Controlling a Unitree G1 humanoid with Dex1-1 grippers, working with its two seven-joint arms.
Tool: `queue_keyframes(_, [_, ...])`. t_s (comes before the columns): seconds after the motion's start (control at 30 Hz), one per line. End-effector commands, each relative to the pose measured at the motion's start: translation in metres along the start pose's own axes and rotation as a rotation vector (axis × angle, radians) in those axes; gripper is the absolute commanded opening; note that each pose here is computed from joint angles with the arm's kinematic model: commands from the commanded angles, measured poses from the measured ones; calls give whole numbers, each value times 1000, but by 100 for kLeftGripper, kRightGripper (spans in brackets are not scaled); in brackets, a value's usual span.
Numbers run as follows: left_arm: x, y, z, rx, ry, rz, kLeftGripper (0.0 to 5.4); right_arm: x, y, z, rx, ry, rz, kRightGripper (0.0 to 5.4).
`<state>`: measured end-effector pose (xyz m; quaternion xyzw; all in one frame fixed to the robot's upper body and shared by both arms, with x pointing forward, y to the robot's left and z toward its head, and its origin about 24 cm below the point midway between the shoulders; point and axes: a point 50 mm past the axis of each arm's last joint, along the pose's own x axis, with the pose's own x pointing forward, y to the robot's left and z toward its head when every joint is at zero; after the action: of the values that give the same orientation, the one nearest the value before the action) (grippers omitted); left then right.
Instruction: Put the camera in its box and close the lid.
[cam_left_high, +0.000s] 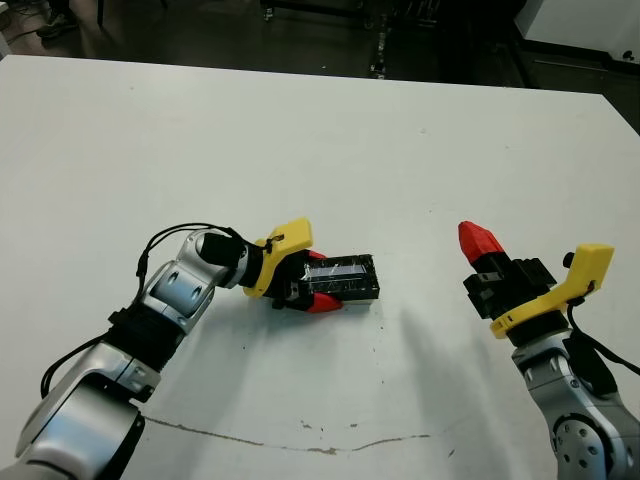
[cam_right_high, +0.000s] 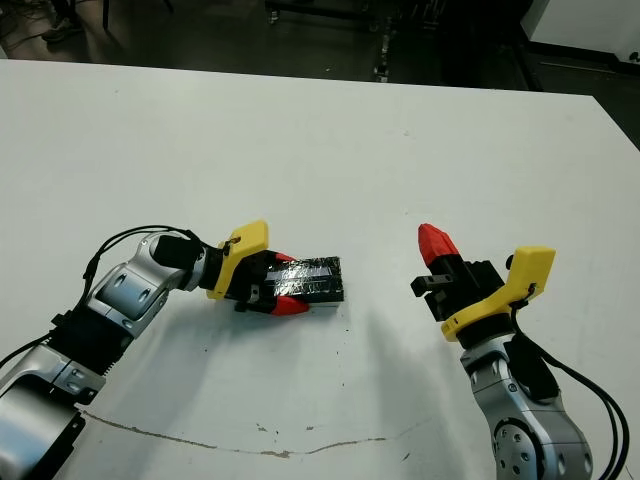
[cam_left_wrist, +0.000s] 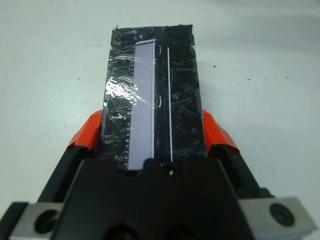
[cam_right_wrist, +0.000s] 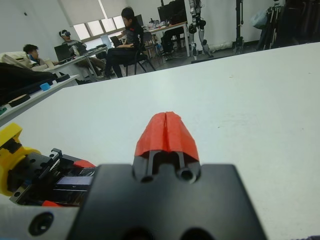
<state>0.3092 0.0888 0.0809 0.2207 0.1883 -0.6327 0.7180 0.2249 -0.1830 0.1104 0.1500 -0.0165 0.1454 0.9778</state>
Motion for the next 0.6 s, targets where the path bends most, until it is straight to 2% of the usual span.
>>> queue_keyframes(0.03, [19, -14, -13, 2, 135, -6, 316, -2, -3, -1, -12, 13, -3, 0])
queue_keyframes(0.07, [19, -14, -12, -1, 137, 1, 316, -2, -3, -1, -9, 14, -3, 0])
queue_keyframes(0.27, [22, -19, -14, 7, 152, 51, 402, -3, -3, -1, 1, 18, -10, 0])
queue_keyframes(0.6, [17, -18, -29, 5, 132, 101, 533, -3, -3, -1, -6, 17, -2, 0])
